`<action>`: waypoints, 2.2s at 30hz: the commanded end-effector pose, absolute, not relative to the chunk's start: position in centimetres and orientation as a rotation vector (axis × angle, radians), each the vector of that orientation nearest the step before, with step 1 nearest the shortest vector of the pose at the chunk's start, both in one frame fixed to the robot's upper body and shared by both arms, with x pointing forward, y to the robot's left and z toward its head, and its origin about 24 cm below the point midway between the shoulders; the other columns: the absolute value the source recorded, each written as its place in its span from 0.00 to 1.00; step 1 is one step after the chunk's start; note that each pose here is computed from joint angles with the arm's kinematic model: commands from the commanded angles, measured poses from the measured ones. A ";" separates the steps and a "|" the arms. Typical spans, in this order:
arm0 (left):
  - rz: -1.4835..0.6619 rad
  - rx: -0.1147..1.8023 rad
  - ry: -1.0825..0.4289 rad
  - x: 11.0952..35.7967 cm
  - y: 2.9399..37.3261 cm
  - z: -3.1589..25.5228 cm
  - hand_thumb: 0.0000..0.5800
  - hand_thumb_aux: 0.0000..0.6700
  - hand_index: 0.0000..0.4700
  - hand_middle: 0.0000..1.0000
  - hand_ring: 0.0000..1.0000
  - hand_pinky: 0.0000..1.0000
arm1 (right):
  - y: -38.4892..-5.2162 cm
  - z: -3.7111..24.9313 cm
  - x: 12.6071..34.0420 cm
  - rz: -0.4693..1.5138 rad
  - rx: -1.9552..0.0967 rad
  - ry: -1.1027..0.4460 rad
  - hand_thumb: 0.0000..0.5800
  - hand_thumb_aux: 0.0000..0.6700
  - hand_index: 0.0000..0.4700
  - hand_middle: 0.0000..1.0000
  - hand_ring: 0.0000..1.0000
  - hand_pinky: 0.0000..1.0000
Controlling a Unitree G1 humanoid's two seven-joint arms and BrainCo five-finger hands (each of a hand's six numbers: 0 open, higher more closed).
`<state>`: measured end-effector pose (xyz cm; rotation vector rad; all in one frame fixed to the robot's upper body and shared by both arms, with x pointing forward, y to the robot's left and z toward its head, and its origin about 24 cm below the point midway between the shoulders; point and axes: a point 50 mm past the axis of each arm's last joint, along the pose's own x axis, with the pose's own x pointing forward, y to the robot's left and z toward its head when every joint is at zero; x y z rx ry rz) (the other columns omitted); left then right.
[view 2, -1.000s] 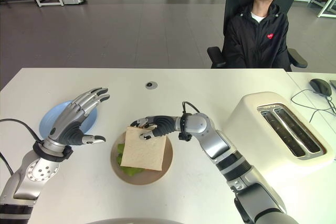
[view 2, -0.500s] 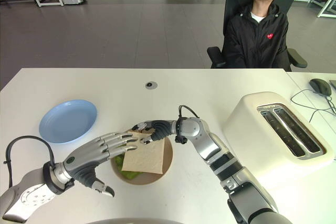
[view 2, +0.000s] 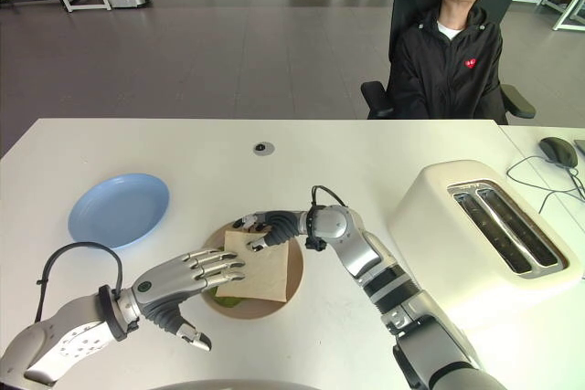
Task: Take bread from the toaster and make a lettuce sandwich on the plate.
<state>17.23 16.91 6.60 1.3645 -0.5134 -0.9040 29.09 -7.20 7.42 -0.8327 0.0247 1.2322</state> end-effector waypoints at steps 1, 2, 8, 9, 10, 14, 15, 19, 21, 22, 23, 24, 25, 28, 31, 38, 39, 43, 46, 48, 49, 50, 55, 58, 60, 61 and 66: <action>-0.954 1.478 -0.348 17.1 18.3 4.5 0.00 0.00 0.00 0.00 0.00 0.00 | -7.1 8.0 29.3 1.221 -0.837 -0.004 0.29 0.16 0.16 0.00 0.00 0.00; -0.957 1.485 -0.335 17.1 18.4 4.4 0.00 0.00 0.00 0.00 0.00 0.00 | -7.4 8.6 29.4 1.204 -0.832 -0.033 0.00 0.00 0.00 0.00 0.00 0.00; -0.968 1.408 -0.336 17.1 18.2 4.2 0.17 0.09 0.09 0.00 0.00 0.00 | -11.8 14.7 30.8 0.970 -0.813 -0.222 0.00 0.00 0.00 0.00 0.00 0.00; -0.963 1.385 -0.346 17.3 18.2 4.3 0.14 0.07 0.07 0.00 0.00 0.00 | -12.6 15.6 30.5 0.947 -0.811 -0.248 0.00 0.00 0.00 0.00 0.00 0.00; -0.951 1.368 -0.359 17.7 18.2 4.4 0.14 0.07 0.07 0.00 0.00 0.00 | -13.4 16.5 30.1 0.927 -0.814 -0.271 0.00 0.00 0.00 0.00 0.00 0.00; -0.879 1.302 -0.435 20.0 18.2 5.4 0.10 0.05 0.05 0.00 0.00 0.00 | -15.9 16.7 26.5 1.032 -0.940 -0.246 0.00 0.00 0.00 0.00 0.00 0.00; -0.869 1.287 -0.452 20.5 18.0 5.6 0.13 0.07 0.07 0.00 0.00 0.00 | -16.5 16.6 25.4 1.064 -1.010 -0.240 0.00 0.00 0.00 0.00 0.00 0.00; -0.778 1.210 -0.546 22.0 17.6 7.2 0.00 0.00 0.00 0.00 0.00 0.00 | -18.7 14.3 20.8 1.200 -1.258 -0.145 0.42 0.24 0.24 0.82 0.82 0.82; -0.750 1.030 -0.583 21.3 18.2 9.2 0.00 0.00 0.00 1.00 1.00 1.00 | -18.8 12.7 19.9 1.240 -1.290 -0.078 1.00 1.00 1.00 0.95 0.95 0.95; -0.740 0.918 -0.596 20.7 18.8 10.5 0.00 0.00 0.00 1.00 1.00 1.00 | -18.6 11.7 19.5 1.262 -1.306 -0.044 1.00 1.00 1.00 0.95 0.95 0.95; -0.742 0.870 -0.589 20.2 19.8 11.4 1.00 0.98 0.98 1.00 1.00 1.00 | -18.3 10.9 19.3 1.276 -1.318 -0.023 1.00 1.00 1.00 0.95 0.95 0.95; -0.749 0.865 -0.558 19.6 21.0 11.9 1.00 1.00 1.00 1.00 1.00 1.00 | -17.8 10.1 19.0 1.297 -1.309 -0.016 1.00 1.00 1.00 0.95 0.95 0.95; -0.759 0.905 -0.506 19.3 22.3 11.8 1.00 1.00 1.00 1.00 1.00 1.00 | -17.2 9.3 18.9 1.314 -1.294 -0.015 1.00 1.00 1.00 0.95 0.95 0.95; -0.871 1.108 -0.265 18.2 24.8 9.1 1.00 1.00 1.00 1.00 1.00 1.00 | -15.8 6.6 18.7 1.353 -1.249 0.025 1.00 1.00 1.00 0.95 0.95 0.95; -1.074 1.231 -0.077 16.9 24.1 5.1 1.00 1.00 1.00 1.00 1.00 1.00 | -14.9 4.0 19.2 1.380 -1.189 0.076 1.00 1.00 1.00 0.95 0.95 0.95; -1.034 1.470 -0.214 21.0 20.1 1.2 1.00 1.00 1.00 1.00 1.00 1.00 | -13.6 0.5 21.7 1.288 -1.085 0.109 1.00 1.00 1.00 0.94 0.94 0.94; -0.980 1.476 -0.263 21.9 19.7 1.6 1.00 1.00 1.00 1.00 1.00 1.00 | -13.6 0.1 22.2 1.263 -1.076 0.112 1.00 1.00 1.00 0.94 0.94 0.94; -0.737 1.441 -0.457 25.9 16.7 3.1 1.00 1.00 1.00 1.00 1.00 1.00 | -14.0 -0.4 25.5 1.071 -1.056 0.106 1.00 0.95 0.95 0.91 0.91 0.91; -0.647 1.425 -0.476 28.5 15.0 3.0 1.00 1.00 1.00 1.00 1.00 1.00 | -14.2 0.1 28.3 0.901 -1.045 0.067 0.99 0.89 0.89 0.92 0.92 0.92; -0.617 1.422 -0.484 29.7 14.2 3.1 1.00 1.00 1.00 1.00 1.00 1.00 | -14.0 0.9 29.4 0.832 -1.027 0.020 0.99 0.91 0.91 0.93 0.93 0.93; -0.610 1.419 -0.487 30.0 14.0 3.0 1.00 1.00 1.00 1.00 1.00 1.00 | -13.9 1.2 29.7 0.816 -1.022 -0.011 0.99 0.91 0.91 0.94 0.94 0.94; -0.602 1.412 -0.491 30.2 13.9 3.0 1.00 1.00 1.00 1.00 1.00 1.00 | -13.7 1.7 29.7 0.803 -1.010 -0.047 0.95 0.77 0.77 0.89 0.89 0.89; -0.569 1.394 -0.514 29.3 15.8 4.0 1.00 1.00 1.00 1.00 1.00 1.00 | -15.1 5.0 29.4 0.737 -1.006 -0.195 0.00 0.00 0.00 0.69 0.69 0.69; -0.568 1.305 -0.532 27.3 16.9 5.4 0.99 0.92 0.92 1.00 1.00 1.00 | -17.5 8.1 28.2 0.723 -0.979 -0.234 0.00 0.00 0.00 0.56 0.56 0.56; -0.547 1.146 -0.555 26.0 17.2 7.0 0.94 0.76 0.76 1.00 1.00 1.00 | -18.8 10.1 27.3 0.716 -0.955 -0.267 0.00 0.00 0.00 0.10 0.10 0.10; -0.531 1.031 -0.572 25.5 17.1 7.9 0.92 0.72 0.72 1.00 1.00 1.00 | -19.2 11.2 27.0 0.707 -0.922 -0.295 0.00 0.00 0.00 0.00 0.00 0.00; -0.495 0.667 -0.557 25.7 16.1 9.4 0.00 0.00 0.00 0.00 0.00 0.00 | -18.3 11.6 27.8 0.647 -0.717 -0.390 0.00 0.00 0.00 0.00 0.00 0.00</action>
